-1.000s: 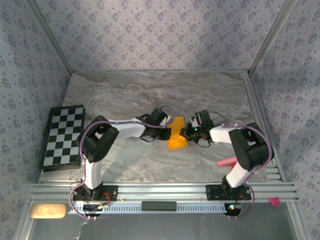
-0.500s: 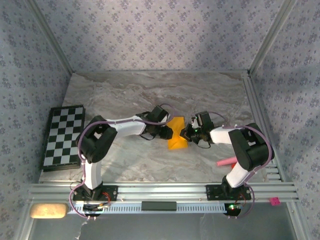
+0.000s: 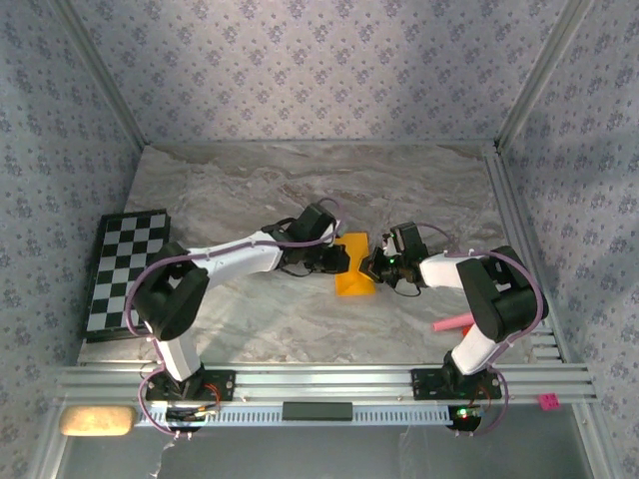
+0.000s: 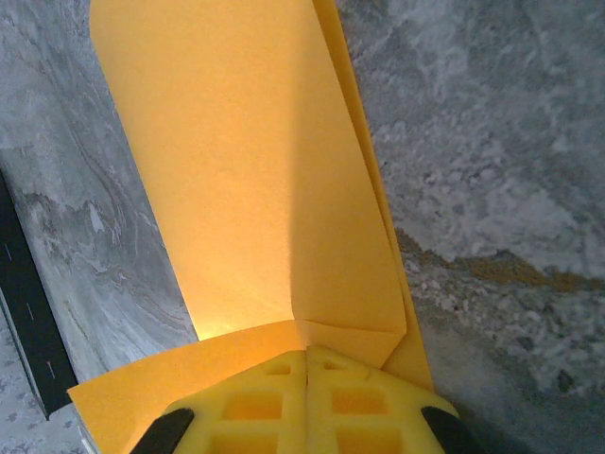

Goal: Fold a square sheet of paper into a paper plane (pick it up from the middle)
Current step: Fold the triangle a second time at the center of the table.

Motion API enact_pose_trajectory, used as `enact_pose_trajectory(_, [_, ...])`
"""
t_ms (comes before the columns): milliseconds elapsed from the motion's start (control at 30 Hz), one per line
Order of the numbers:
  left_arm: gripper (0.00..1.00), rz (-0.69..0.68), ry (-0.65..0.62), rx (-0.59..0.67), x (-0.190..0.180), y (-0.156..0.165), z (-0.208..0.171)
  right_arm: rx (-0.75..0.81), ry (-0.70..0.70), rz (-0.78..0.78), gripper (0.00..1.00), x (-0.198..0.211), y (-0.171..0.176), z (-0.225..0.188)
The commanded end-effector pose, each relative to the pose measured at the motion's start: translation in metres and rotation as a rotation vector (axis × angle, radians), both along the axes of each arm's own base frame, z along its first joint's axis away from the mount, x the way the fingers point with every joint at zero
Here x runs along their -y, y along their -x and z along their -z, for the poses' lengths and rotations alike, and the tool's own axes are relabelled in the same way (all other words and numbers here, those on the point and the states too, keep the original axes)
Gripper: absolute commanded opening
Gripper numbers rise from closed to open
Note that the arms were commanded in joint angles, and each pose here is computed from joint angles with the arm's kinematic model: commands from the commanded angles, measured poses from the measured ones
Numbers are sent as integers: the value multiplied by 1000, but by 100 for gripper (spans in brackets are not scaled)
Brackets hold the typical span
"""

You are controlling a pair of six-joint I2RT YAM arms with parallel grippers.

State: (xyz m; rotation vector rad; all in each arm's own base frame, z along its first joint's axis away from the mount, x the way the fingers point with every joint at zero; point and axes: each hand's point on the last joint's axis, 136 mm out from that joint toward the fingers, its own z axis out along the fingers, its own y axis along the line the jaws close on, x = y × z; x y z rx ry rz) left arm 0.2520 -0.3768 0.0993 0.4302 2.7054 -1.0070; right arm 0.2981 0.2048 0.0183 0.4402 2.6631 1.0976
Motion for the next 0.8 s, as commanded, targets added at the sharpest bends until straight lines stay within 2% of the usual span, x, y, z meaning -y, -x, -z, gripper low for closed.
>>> enact_pose_trajectory(0, [12,57,41,-55,19,14,2,-116,120,41,4,25,23,34])
enact_pose_trajectory(333, [9,49,-41,-112,23,14,31,-122,116,36,4,24,25,35])
enact_pose_trajectory(767, [11,87,-51,-128,27,20,41,-131,120,35,4,24,26,38])
